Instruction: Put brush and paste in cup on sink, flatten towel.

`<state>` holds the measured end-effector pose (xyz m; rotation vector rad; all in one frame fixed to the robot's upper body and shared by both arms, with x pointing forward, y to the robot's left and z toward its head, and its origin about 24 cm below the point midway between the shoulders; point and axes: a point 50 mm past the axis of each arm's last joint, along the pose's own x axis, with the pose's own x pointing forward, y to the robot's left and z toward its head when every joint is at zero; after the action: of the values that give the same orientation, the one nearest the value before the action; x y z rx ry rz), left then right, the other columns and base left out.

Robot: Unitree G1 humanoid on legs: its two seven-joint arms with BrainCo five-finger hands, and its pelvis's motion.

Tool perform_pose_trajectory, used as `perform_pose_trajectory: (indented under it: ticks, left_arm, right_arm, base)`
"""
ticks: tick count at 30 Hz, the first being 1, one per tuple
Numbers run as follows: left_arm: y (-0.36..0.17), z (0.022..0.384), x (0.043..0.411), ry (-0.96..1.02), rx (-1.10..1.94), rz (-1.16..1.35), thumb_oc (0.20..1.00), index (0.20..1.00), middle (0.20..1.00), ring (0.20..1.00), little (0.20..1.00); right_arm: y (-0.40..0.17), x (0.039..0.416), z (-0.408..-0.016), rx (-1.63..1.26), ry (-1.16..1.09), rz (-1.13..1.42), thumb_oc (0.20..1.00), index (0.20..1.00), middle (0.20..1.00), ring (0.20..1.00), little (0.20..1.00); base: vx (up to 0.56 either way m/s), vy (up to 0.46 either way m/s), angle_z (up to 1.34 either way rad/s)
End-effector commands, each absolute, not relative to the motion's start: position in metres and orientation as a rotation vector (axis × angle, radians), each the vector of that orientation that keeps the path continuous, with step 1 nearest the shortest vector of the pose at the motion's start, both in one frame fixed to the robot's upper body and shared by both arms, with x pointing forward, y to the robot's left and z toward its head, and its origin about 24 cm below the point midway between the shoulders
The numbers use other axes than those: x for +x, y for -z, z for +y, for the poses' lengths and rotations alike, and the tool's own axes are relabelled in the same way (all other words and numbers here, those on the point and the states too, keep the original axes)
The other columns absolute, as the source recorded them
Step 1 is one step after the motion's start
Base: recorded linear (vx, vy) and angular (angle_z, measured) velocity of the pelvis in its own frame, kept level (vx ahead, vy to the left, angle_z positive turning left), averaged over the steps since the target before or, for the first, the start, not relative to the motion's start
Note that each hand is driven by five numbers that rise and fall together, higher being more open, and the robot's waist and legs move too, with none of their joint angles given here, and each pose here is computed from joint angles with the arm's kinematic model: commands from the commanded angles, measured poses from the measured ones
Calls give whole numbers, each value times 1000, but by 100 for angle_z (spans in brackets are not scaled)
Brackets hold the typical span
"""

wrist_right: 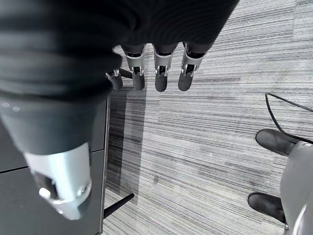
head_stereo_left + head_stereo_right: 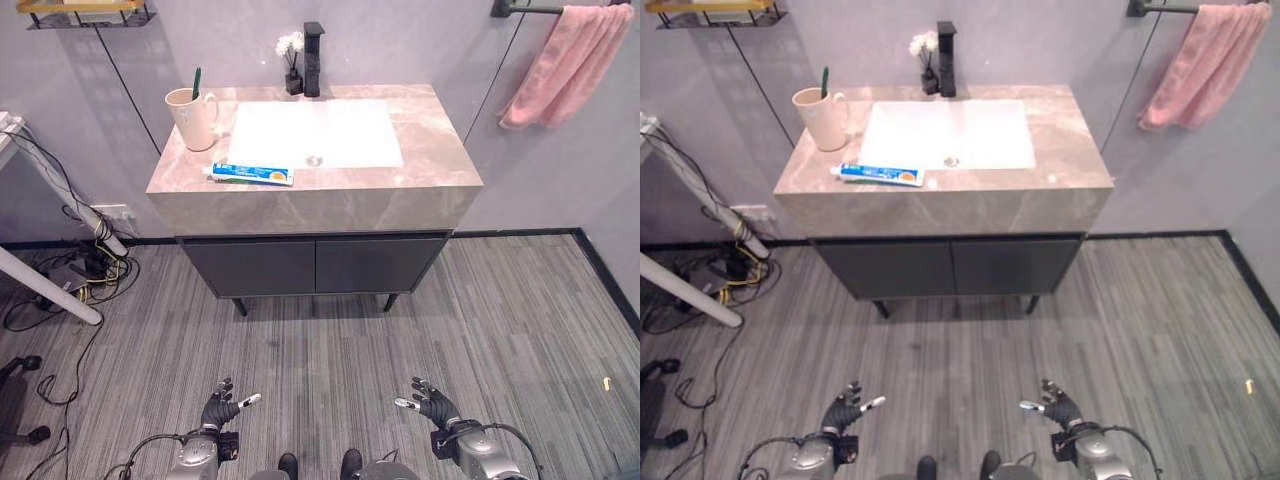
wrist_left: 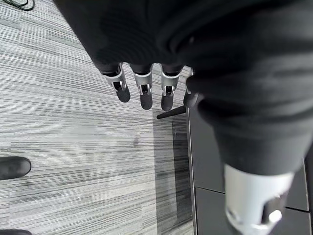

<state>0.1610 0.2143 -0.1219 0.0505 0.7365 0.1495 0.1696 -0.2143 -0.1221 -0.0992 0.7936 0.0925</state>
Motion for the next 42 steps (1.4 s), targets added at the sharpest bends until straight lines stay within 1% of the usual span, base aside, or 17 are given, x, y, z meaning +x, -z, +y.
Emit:
perform_pose_trajectory:
  ticks: [1, 4, 7, 12, 20, 23, 32, 33, 37, 41, 42]
  left_arm:
    - [117, 206, 174, -87, 72, 689, 1000, 1000, 1000, 1000, 1000]
    - [116, 215, 180, -114, 93, 694, 1000, 1000, 1000, 1000, 1000]
    - [111, 221, 187, -151, 82, 670, 1000, 1000, 1000, 1000, 1000]
    - [104, 220, 196, -142, 93, 630, 1000, 1000, 1000, 1000, 1000]
    - [99, 215, 201, -124, 98, 592, 1000, 1000, 1000, 1000, 1000]
    - [99, 213, 204, -122, 132, 590, 1000, 1000, 1000, 1000, 1000]
    - [100, 223, 197, -154, 151, 605, 1000, 1000, 1000, 1000, 1000]
    - [99, 225, 198, -128, 195, 602, 1000, 1000, 1000, 1000, 1000]
    - [95, 225, 199, -85, 226, 584, 1000, 1000, 1000, 1000, 1000]
    - [93, 224, 197, -9, 294, 583, 1000, 1000, 1000, 1000, 1000]
    - [93, 227, 198, -35, 292, 583, 1000, 1000, 1000, 1000, 1000]
  right_arm:
    - [115, 180, -224, -125, -66, 741, 1000, 1000, 1000, 1000, 1000]
    - [113, 183, -214, -78, -78, 712, 1000, 1000, 1000, 1000, 1000]
    - [108, 183, -204, -73, -148, 673, 1000, 1000, 1000, 1000, 1000]
    - [104, 178, -215, -136, -171, 665, 1000, 1000, 1000, 1000, 1000]
    - [100, 178, -228, -168, -139, 655, 1000, 1000, 1000, 1000, 1000]
    - [97, 190, -229, -221, -113, 635, 1000, 1000, 1000, 1000, 1000]
    - [101, 192, -214, -258, -186, 658, 1000, 1000, 1000, 1000, 1000]
    - [105, 186, -211, -242, -191, 675, 1000, 1000, 1000, 1000, 1000]
    - [103, 186, -206, -223, -201, 658, 1000, 1000, 1000, 1000, 1000]
    - [94, 196, -195, -207, -238, 595, 1000, 1000, 1000, 1000, 1000]
    - [93, 198, -189, -191, -249, 583, 1000, 1000, 1000, 1000, 1000]
  base:
    - [-29, 9, -5]
    - [-75, -61, -9]
    - [7, -130, -4]
    - [-13, -149, 16]
    - [70, -80, 32]
    - [352, 137, 42]
    - [367, 203, -41]
    - [354, 270, -87]
    - [364, 387, -3]
    - [277, 327, 5]
    - [300, 257, -9]
